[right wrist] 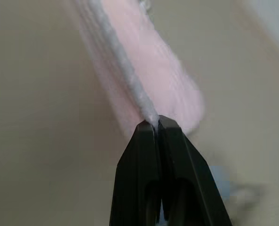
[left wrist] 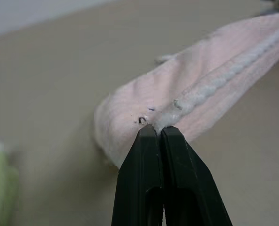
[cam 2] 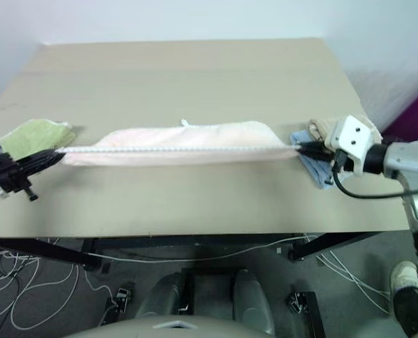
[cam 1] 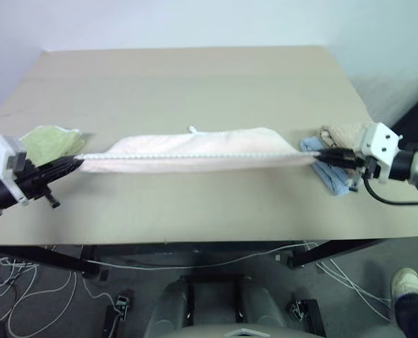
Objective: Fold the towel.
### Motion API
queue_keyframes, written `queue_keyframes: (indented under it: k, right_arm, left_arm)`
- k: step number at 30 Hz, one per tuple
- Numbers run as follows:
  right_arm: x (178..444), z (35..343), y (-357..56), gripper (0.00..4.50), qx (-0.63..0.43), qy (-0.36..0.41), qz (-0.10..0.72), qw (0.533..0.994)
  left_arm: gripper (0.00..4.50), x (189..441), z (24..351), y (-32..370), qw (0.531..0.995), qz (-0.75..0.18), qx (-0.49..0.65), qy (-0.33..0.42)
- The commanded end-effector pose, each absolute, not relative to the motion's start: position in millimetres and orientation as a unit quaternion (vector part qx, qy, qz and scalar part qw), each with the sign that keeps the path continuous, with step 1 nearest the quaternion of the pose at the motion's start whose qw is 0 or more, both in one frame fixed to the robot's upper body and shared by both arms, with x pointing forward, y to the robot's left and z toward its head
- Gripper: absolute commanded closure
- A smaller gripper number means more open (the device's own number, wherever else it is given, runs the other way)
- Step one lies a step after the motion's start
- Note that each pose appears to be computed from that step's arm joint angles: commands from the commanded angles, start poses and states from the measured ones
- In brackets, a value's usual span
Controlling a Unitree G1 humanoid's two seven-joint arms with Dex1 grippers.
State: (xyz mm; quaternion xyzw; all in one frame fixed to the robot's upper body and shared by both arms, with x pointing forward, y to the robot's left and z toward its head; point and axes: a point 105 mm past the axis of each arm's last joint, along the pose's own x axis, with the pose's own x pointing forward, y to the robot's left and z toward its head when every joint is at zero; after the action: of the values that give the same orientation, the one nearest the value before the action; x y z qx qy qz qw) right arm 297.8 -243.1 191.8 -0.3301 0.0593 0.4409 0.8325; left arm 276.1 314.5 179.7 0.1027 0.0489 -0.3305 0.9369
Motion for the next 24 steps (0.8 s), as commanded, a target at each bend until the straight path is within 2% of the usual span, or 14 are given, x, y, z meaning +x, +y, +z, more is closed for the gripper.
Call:
queue_keyframes:
  k: [1, 6, 11, 15, 22, 24]
  right_arm:
    - [270.4, 202.1, -239.9, 4.48, -0.311, 0.075, 0.467, 0.824]
    - [243.9, 185.8, -236.5, 4.48, -0.254, 0.134, 0.507, 0.812]
    - [241.6, 183.1, -234.9, 4.48, -0.254, 0.145, 0.513, 0.807]
    - [259.8, 187.2, -235.7, 4.48, -0.282, 0.126, 0.492, 0.814]
    - [318.4, 191.7, -234.4, 4.48, -0.33, 0.085, 0.433, 0.835]
    - [326.9, 188.9, -233.6, 4.48, -0.34, 0.083, 0.431, 0.832]
  left_arm:
    - [4.5, 257.0, 195.0, 319.8, 0.938, -0.321, 0.11, 0.064]
    - [4.5, 236.4, 182.7, 320.1, 0.93, -0.329, 0.1, 0.127]
    - [4.5, 231.9, 177.4, 316.9, 0.926, -0.332, 0.105, 0.142]
    - [4.5, 246.6, 175.8, 318.5, 0.933, -0.311, 0.119, 0.133]
    - [4.5, 305.8, 171.8, 321.4, 0.951, -0.245, 0.172, 0.076]
    - [4.5, 315.0, 168.9, 321.8, 0.95, -0.238, 0.187, 0.074]
